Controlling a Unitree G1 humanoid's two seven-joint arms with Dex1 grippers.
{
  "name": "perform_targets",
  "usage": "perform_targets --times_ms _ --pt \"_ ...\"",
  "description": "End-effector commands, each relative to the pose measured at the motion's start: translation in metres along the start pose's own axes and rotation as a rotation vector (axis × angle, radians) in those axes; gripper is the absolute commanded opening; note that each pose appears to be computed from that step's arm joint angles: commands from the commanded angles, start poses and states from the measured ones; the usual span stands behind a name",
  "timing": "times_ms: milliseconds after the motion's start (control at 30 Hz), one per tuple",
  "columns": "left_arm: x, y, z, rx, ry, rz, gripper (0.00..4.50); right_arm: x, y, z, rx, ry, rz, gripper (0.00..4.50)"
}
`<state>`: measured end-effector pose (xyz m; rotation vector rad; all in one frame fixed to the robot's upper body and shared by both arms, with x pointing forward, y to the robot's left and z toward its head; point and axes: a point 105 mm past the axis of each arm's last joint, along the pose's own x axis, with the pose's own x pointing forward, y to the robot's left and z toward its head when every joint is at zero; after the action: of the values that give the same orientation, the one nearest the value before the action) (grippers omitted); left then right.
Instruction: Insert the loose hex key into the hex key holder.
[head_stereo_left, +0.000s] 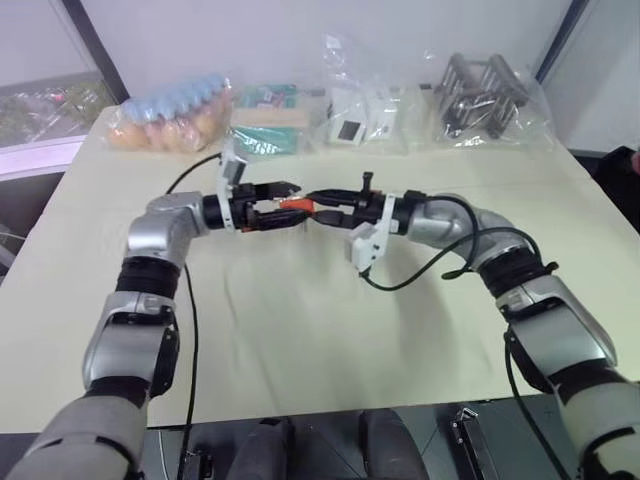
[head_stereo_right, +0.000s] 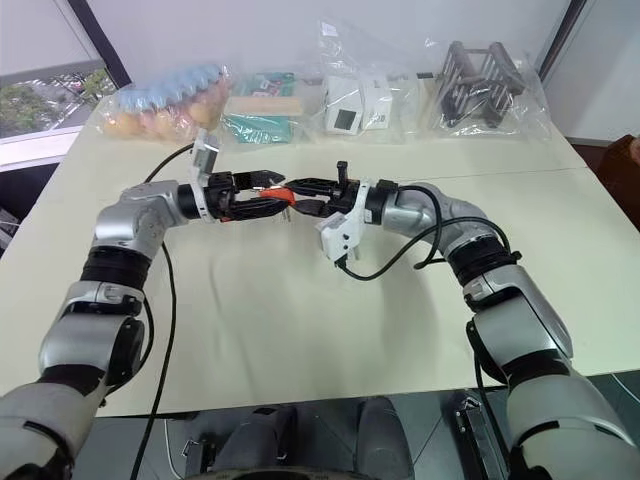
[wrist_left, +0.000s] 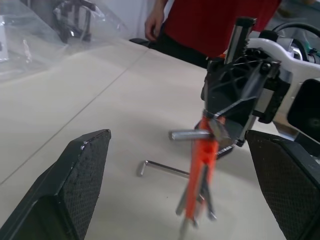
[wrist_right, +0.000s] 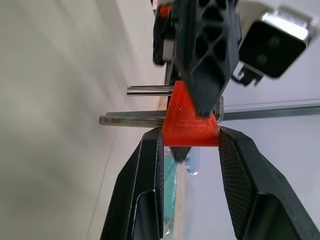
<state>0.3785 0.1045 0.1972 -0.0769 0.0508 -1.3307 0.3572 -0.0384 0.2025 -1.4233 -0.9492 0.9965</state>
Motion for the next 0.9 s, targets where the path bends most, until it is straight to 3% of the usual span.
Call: perform_targets --times_ms 33,133,300,567,733,800,900 --pt "0.004 -0.002 0.012 0.052 -0.012 -0.022 3.95 0.001 -0.018 0.003 -0.023 -0.008 -0.068 0.96" --pt "0.006 -0.003 0.012 0.045 -0.024 -0.033 2.67 0.002 -0.018 0.004 -0.022 -0.01 -0.072 0.96" --pt "0.008 -0.006 0.009 0.039 -0.017 -0.05 0.04 0.002 -0.019 0.005 -0.024 -0.004 -0.082 0.96" --pt "0.007 -0.003 0.007 0.056 -0.017 -0.012 0.04 0.003 -0.016 0.004 -0.005 0.003 -0.077 0.96" --pt "0.005 -0.006 0.006 0.058 -0.034 0.001 0.0 0.0 -0.011 -0.002 0.08 0.048 -0.06 3.6" --pt "0.004 -0.009 0.004 0.069 -0.029 0.004 0.0 -0.003 -0.01 -0.005 0.101 0.073 -0.056 4.43" --pt "0.002 -0.013 0.0 0.111 -0.005 0.012 0.0 -0.013 -0.007 -0.013 0.17 0.122 -0.065 4.43"
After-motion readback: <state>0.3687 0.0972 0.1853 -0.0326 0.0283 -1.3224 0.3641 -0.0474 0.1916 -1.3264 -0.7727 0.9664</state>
